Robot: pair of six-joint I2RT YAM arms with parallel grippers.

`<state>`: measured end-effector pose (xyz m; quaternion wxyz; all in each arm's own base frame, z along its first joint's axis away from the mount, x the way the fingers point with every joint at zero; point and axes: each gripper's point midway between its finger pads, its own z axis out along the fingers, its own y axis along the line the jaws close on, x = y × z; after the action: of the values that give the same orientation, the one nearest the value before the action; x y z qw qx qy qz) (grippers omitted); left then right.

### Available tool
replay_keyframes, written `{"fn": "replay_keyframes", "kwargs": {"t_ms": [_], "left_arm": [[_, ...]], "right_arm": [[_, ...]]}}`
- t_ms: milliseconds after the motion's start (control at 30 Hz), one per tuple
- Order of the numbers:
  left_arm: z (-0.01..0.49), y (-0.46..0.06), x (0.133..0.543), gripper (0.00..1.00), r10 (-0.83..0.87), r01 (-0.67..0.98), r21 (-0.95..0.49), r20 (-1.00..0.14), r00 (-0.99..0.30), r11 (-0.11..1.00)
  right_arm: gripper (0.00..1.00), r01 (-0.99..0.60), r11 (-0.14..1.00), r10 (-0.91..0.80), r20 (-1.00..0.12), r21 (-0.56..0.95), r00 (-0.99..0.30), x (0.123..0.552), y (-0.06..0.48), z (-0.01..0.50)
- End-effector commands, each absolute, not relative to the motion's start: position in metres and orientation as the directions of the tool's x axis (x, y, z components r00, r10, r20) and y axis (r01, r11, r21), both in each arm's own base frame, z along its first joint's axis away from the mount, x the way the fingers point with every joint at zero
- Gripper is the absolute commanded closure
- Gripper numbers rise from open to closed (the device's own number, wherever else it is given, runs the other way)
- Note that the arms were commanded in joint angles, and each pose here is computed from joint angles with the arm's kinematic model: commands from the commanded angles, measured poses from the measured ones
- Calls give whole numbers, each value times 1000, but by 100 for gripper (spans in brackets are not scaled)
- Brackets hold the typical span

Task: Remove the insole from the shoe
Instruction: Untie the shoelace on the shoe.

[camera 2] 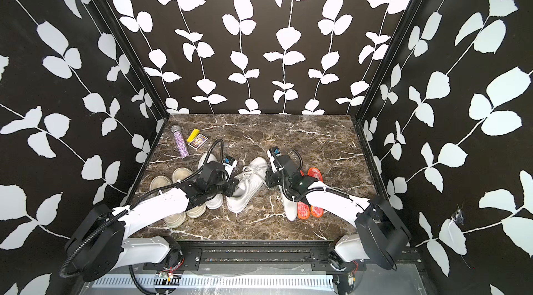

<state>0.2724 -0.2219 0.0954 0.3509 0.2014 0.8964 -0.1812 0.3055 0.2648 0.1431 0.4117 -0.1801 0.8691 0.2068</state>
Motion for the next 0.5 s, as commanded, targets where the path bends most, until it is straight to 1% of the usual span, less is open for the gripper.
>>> {"fn": "replay_keyframes", "kwargs": {"t_ms": [0, 67, 200, 367, 467], "left_arm": [[94, -195, 279, 100, 191, 394, -140, -700, -688, 908], [94, -193, 279, 100, 187, 389, -141, -698, -691, 911], [92, -190, 278, 100, 185, 383, -139, -696, -693, 913], [92, -189, 278, 100, 178, 375, -141, -696, -696, 916], [91, -188, 278, 100, 175, 370, -142, -693, -699, 918]], "right_arm": [[100, -395, 907, -122, -805, 148, -581, 314, 235, 148], [100, -359, 924, -105, -814, 133, -571, 317, 224, 156], [100, -293, 944, -41, -829, 150, -557, 323, 200, 169], [100, -277, 949, -26, -836, 152, -548, 324, 191, 180], [100, -236, 962, -8, -844, 141, -537, 325, 178, 188]]}}
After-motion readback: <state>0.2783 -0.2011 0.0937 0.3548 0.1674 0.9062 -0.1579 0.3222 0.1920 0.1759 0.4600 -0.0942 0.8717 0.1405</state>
